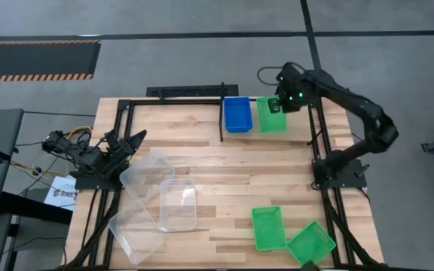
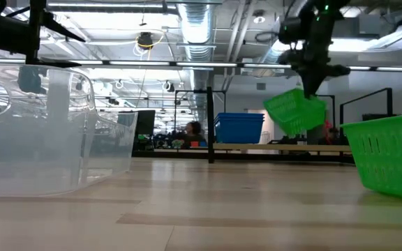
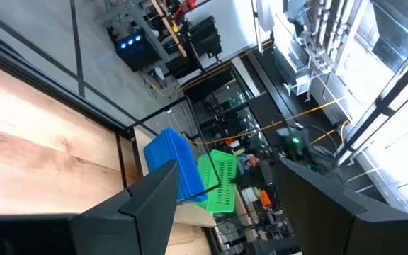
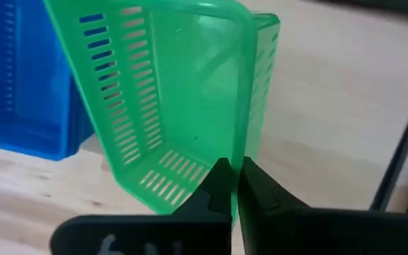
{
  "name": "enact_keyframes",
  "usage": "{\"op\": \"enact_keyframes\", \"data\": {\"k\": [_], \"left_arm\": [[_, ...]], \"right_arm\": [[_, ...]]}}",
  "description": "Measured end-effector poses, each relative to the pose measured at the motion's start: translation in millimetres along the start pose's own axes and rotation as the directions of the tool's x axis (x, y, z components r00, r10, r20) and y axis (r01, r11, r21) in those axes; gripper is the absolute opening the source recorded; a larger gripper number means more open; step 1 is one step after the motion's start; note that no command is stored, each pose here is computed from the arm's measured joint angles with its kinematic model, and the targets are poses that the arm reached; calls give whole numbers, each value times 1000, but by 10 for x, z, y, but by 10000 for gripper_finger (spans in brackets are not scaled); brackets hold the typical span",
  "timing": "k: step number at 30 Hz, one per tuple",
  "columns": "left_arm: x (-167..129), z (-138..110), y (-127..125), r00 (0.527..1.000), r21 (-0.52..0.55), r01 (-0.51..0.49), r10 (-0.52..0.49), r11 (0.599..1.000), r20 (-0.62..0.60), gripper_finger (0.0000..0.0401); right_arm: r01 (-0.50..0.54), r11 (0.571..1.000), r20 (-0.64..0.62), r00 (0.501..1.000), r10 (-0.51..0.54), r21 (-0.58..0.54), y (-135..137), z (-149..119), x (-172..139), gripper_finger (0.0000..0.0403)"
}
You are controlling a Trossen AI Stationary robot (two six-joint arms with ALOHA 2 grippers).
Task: Stack baskets on shelf by color
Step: Put the top right green bin on the shelf
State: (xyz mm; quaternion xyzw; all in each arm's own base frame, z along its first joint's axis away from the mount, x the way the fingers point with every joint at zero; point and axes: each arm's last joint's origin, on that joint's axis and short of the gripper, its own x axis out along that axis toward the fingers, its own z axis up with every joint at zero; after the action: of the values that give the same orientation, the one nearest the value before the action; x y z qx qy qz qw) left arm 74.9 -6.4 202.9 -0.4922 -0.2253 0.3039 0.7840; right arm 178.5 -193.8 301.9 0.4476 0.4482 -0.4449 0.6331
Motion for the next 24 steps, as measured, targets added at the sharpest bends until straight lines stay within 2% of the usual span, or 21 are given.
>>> {"op": "enact_keyframes", "data": {"k": [5, 16, 24], "left_arm": [[0, 0, 0, 1000, 0, 0, 0, 1000, 0, 224], [0, -1, 1, 1000, 0, 0, 0, 1000, 0, 224], [0, -1, 0, 1000, 0, 1, -1, 1000, -1, 224]], "right_arm": [[-64, 998, -91, 994, 66, 27, -152, 157, 137, 15], [-155, 985, -127, 978, 165, 81, -231, 363, 353, 16], [-147, 985, -159, 974, 160, 92, -224, 420, 499, 20]]}}
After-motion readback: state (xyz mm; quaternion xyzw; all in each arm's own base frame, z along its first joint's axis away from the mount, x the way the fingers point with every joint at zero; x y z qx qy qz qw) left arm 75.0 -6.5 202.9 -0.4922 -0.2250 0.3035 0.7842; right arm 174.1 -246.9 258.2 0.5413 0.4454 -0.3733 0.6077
